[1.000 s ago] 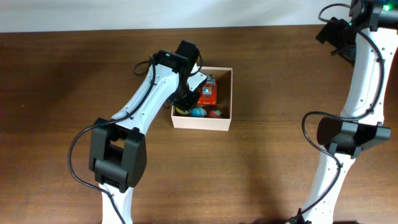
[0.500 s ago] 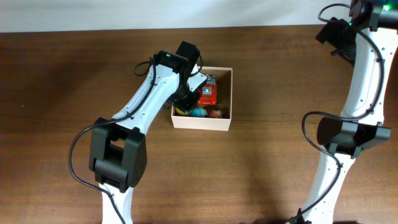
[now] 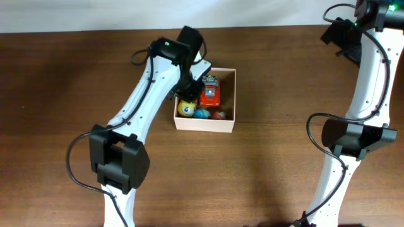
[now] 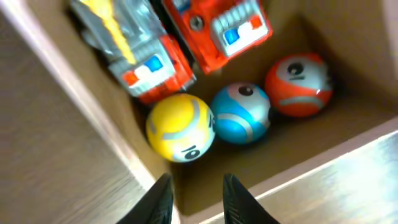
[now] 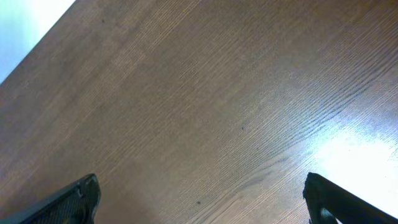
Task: Pack container
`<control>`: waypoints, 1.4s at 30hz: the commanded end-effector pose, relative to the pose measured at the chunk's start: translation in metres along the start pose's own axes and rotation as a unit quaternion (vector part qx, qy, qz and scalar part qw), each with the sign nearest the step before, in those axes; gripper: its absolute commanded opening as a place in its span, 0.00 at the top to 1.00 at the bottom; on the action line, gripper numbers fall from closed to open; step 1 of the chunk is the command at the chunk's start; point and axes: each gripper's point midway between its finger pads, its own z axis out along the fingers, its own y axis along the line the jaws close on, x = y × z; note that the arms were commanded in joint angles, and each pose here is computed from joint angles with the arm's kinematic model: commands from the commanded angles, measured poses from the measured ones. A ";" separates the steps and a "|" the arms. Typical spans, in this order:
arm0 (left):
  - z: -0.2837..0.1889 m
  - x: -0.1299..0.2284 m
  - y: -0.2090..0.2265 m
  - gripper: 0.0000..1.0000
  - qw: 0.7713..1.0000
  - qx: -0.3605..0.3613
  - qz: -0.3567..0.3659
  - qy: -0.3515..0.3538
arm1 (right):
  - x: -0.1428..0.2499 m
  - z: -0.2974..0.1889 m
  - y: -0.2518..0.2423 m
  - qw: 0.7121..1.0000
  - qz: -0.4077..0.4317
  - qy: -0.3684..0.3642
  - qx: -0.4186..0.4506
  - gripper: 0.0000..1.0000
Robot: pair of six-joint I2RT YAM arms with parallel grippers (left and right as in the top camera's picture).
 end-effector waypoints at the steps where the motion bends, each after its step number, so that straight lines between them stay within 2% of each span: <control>1: -0.020 -0.010 0.011 0.71 0.999 -0.029 -0.033 -0.021 | -0.004 -0.015 -0.001 1.000 0.007 -0.016 -0.009 0.01; 7: -0.051 -0.013 0.016 0.69 0.997 -0.049 -0.054 -0.037 | -0.004 -0.015 -0.001 1.000 0.007 -0.016 -0.009 0.01; 12: -0.068 -0.015 0.029 0.57 0.991 -0.088 -0.083 -0.054 | -0.004 -0.015 -0.001 1.000 0.007 -0.016 -0.009 0.01; 14: -0.076 -0.017 0.032 0.45 0.990 -0.095 -0.089 -0.063 | -0.004 -0.015 -0.001 1.000 0.007 -0.016 -0.009 0.01; 16: -0.084 -0.017 0.036 0.40 0.987 -0.099 -0.105 -0.072 | -0.004 -0.015 -0.001 1.000 0.007 -0.016 -0.009 0.01; 23: -0.128 -0.014 0.070 0.35 0.969 -0.116 -0.182 -0.121 | -0.004 -0.015 -0.001 1.000 0.007 -0.016 -0.009 0.01; 24: -0.132 -0.013 0.075 0.29 0.967 -0.117 -0.191 -0.125 | -0.004 -0.015 -0.001 1.000 0.007 -0.016 -0.009 0.01; 25: -0.135 -0.012 0.080 0.17 0.965 -0.118 -0.197 -0.130 | -0.004 -0.015 -0.001 1.000 0.007 -0.016 -0.009 0.01; 26: -0.137 -0.010 0.084 0.01 0.963 -0.120 -0.203 -0.132 | -0.004 -0.015 -0.001 1.000 0.007 -0.016 -0.009 0.01; 34: -0.146 0.008 0.132 0.01 0.946 -0.165 -0.247 -0.129 | -0.004 -0.015 -0.001 1.000 0.007 -0.016 -0.009 0.01; 42: -0.143 0.016 0.138 0.01 0.947 -0.135 -0.265 -0.122 | -0.004 -0.015 -0.001 1.000 0.007 -0.016 -0.009 0.01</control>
